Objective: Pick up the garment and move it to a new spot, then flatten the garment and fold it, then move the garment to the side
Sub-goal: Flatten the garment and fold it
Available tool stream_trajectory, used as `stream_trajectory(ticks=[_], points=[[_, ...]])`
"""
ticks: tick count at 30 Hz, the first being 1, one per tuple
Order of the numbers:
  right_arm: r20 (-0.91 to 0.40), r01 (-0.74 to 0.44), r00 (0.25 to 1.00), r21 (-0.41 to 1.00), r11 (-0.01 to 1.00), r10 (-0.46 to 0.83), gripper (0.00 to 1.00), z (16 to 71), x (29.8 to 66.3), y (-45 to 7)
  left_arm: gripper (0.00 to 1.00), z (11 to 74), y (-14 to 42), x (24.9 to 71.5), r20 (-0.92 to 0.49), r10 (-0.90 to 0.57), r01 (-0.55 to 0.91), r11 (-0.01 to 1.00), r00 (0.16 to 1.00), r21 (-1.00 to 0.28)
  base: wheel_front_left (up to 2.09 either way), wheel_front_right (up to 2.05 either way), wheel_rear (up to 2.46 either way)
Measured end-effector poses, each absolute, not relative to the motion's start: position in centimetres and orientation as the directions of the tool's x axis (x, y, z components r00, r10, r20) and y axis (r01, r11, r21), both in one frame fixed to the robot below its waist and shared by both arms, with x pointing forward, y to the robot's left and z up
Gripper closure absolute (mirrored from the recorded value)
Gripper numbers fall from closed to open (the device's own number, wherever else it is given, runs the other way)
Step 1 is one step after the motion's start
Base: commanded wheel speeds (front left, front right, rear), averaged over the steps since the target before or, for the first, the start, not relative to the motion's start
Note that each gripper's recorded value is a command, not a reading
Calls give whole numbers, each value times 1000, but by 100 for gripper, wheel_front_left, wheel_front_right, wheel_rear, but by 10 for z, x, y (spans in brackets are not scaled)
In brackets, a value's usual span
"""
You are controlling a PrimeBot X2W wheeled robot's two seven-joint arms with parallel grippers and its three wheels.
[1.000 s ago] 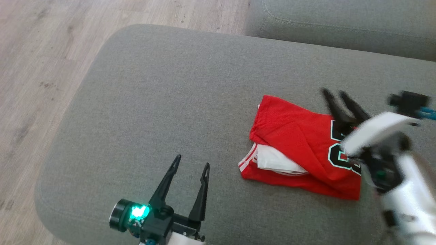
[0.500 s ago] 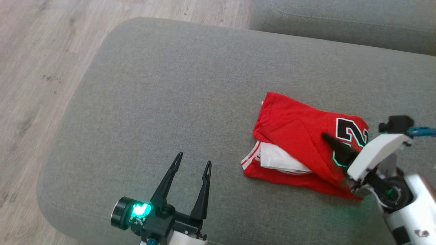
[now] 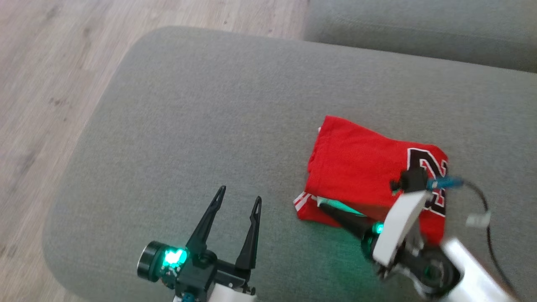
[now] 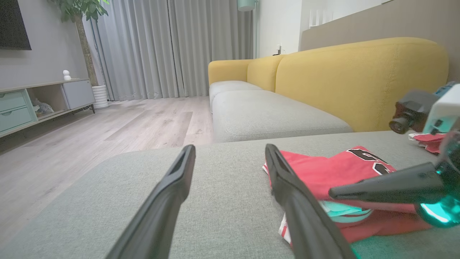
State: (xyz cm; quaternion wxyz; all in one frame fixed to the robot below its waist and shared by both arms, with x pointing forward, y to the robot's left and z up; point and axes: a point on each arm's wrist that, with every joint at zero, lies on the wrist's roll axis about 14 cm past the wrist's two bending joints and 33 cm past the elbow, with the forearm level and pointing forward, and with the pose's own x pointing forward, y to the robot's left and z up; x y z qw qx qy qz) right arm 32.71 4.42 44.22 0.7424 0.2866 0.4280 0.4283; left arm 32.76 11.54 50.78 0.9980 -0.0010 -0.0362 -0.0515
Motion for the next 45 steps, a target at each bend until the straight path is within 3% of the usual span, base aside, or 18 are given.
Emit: stream_trajectory(ticks=[2, 4, 5, 6, 7, 12, 16, 21, 28, 34, 45], points=[[-364, -386, 295, 801, 458, 884, 100, 445, 316, 43, 0, 509, 113, 325, 77, -111, 111, 994, 991, 0, 0, 0, 0], [-327, -378, 364, 804, 459, 872, 73, 451, 316, 37, 0, 511, 110, 322, 84, -124, 125, 992, 989, -3, 0, 0, 0], [-306, -379, 405, 801, 464, 861, 53, 455, 318, 32, 0, 511, 109, 321, 87, -126, 127, 992, 988, -3, 0, 0, 0], [-288, -387, 455, 789, 478, 843, 11, 459, 321, 26, 0, 511, 109, 319, 88, -127, 128, 992, 988, -3, 0, 0, 0], [-271, -398, 507, 768, 502, 818, 0, 462, 326, 17, 0, 511, 109, 317, 87, -126, 127, 992, 988, -3, 0, 0, 0], [-166, -391, 770, 641, 661, 617, 0, 472, 349, -45, 0, 503, 118, 307, 67, -94, 97, 995, 993, -37, 0, 0, 0], [-82, -334, 891, 547, 768, 447, 0, 472, 346, -93, 0, 499, 124, 300, 59, -74, 78, 995, 996, -66, 0, 0, 0], [-93, -290, 936, 344, 893, 340, 0, 461, 330, -135, 0, 494, 127, 289, 52, -66, 70, 995, 996, -69, 0, 0, 0], [22, -241, 970, 144, 960, 240, 0, 488, 308, -153, 0, 483, 139, 274, 31, -34, 36, 996, 999, -80, 0, 0, 0], [1, -193, 981, 139, 971, 195, 0, 475, 279, -154, 0, 480, 141, 267, 27, -30, 32, 997, 999, -76, 0, 0, 0], [24, -179, 984, 112, 977, 178, 0, 481, 278, -158, 0, 479, 145, 266, 27, -23, 25, 998, 999, -58, 0, 0, 0]])
